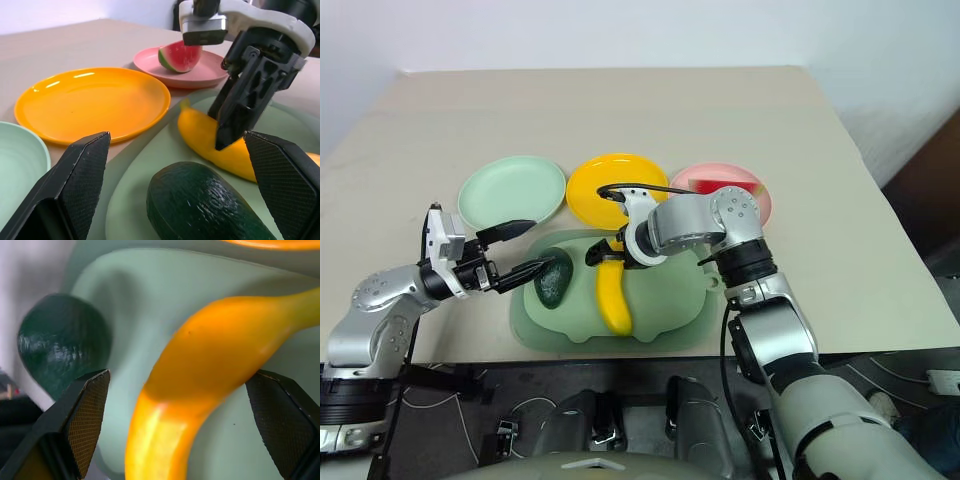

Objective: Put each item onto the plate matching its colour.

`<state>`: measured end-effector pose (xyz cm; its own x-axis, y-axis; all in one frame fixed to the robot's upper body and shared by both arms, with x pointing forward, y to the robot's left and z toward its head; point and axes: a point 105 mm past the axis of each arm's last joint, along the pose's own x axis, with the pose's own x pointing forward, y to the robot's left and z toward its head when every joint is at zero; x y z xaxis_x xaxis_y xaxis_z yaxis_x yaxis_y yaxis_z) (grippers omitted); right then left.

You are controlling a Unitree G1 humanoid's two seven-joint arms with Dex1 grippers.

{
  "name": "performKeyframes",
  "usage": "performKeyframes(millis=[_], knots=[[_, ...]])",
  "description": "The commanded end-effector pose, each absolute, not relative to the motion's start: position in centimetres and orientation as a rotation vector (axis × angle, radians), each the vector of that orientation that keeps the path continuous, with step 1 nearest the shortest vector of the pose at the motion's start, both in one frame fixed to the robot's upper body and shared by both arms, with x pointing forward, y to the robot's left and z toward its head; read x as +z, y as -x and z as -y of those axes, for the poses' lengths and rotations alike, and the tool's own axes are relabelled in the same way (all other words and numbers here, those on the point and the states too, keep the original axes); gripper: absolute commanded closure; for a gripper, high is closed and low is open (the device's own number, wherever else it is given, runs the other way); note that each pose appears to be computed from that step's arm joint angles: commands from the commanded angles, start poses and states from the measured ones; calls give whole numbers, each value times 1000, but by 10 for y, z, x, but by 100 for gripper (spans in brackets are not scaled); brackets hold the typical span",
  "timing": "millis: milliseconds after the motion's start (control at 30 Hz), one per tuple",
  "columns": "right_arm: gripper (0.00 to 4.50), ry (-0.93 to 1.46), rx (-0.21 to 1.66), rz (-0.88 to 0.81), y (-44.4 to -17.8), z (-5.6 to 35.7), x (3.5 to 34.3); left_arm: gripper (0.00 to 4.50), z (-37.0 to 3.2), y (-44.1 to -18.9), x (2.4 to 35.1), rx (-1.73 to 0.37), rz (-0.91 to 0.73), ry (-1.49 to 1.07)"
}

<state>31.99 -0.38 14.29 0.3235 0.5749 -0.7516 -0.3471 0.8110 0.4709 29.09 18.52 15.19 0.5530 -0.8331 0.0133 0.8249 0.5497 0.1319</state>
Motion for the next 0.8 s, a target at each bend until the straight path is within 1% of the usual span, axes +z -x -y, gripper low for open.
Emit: performKeyframes(millis=[33, 67, 167, 300, 333, 367, 533, 667, 800], knots=[[4, -257, 581, -1078, -320, 3, 145, 0, -186, -292, 157, -972, 106, -134], [4, -254, 576, -1079, -320, 2, 145, 0, -187, -292, 157, -972, 105, -134], [63, -242, 570, -1083, -320, 1, 144, 0, -187, -292, 156, -970, 105, -134], [203, -242, 561, -1099, -319, 0, 140, 0, -187, -292, 156, -967, 107, -134], [232, -239, 562, -1101, -318, 0, 140, 0, -188, -292, 156, -966, 106, -134], [250, -238, 563, -1101, -318, 0, 140, 0, -188, -292, 155, -965, 106, -134], [256, -293, 565, -1080, -320, 0, 146, 0, -189, -291, 155, -960, 108, -129], [257, -367, 705, -995, -321, -5, 174, 0, -189, -290, 155, -958, 110, -126], [257, -345, 745, -932, -326, 11, 189, 0, -190, -289, 158, -953, 113, -126]])
